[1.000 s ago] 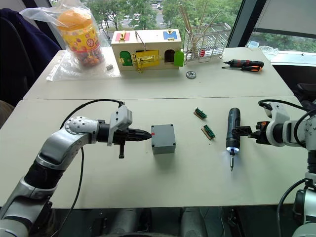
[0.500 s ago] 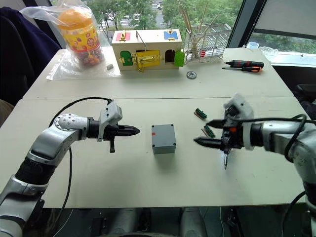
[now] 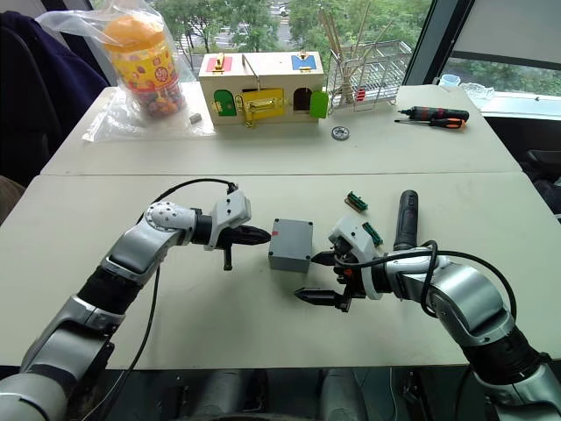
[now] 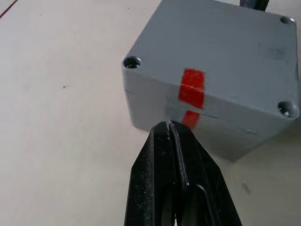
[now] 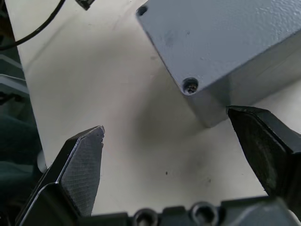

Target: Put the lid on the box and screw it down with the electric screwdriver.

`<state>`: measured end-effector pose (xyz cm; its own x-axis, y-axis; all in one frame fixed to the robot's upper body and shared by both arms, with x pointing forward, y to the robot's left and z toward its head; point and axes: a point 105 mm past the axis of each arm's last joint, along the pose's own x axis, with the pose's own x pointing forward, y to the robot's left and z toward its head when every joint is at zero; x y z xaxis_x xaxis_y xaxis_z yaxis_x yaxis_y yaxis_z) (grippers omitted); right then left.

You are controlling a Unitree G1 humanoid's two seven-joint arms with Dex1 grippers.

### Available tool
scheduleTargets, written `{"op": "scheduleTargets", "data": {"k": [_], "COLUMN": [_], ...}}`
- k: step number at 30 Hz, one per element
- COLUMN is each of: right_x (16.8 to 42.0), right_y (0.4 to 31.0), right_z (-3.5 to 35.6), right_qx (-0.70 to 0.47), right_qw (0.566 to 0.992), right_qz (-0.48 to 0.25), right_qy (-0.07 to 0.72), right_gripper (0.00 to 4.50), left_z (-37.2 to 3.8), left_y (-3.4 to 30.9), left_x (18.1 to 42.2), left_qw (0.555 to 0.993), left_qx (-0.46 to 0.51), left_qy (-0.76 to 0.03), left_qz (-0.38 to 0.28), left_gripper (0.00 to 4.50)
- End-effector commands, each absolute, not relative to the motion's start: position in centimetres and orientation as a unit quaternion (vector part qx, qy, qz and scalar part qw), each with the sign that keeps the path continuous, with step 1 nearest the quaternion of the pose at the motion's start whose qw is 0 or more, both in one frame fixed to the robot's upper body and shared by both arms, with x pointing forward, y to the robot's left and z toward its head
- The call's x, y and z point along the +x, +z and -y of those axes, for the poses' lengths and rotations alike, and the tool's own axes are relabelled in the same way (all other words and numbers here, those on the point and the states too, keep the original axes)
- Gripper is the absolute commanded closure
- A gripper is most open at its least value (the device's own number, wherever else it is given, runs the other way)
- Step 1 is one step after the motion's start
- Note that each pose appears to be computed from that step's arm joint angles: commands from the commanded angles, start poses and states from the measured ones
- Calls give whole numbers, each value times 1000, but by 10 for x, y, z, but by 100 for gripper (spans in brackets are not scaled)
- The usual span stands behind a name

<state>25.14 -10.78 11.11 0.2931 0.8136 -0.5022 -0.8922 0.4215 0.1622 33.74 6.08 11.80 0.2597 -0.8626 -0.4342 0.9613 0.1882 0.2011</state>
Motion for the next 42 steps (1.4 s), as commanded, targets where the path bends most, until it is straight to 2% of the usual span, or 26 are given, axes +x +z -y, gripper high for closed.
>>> {"op": "scheduleTargets", "data": {"k": [1, 4, 8, 14, 18, 22, 26, 31, 42], "right_x": [238, 231, 236, 273, 296, 306, 302, 285, 266], "right_y": [130, 132, 133, 141, 135, 127, 118, 113, 112], "right_z": [95, 96, 110, 142, 146, 137, 125, 117, 113], "right_qx": [-64, -64, -89, -151, -195, -202, -197, -185, -159], "right_qw": [782, 778, 795, 844, 841, 825, 798, 772, 776], "right_qz": [-240, -247, -254, -216, -189, -182, -189, -206, -219], "right_qy": [572, 574, 544, 467, 468, 495, 537, 572, 569], "right_gripper": [6, 6, 6, 6, 6, 6, 6, 6, 6], "left_z": [-47, -46, -54, -79, -85, -77, -66, -62, -59], "left_y": [127, 125, 128, 133, 117, 114, 113, 113, 116], "left_x": [346, 350, 355, 350, 316, 305, 304, 308, 317], "left_qw": [762, 761, 768, 772, 739, 734, 735, 741, 752], "left_qx": [230, 235, 244, 261, 239, 229, 229, 237, 238], "left_qy": [-601, -600, -588, -573, -617, -625, -625, -616, -605], "left_qz": [-75, -74, -73, -84, -128, -136, -130, -123, -108], "left_gripper": [450, 450, 450, 450, 450, 450, 450, 450, 450]}}
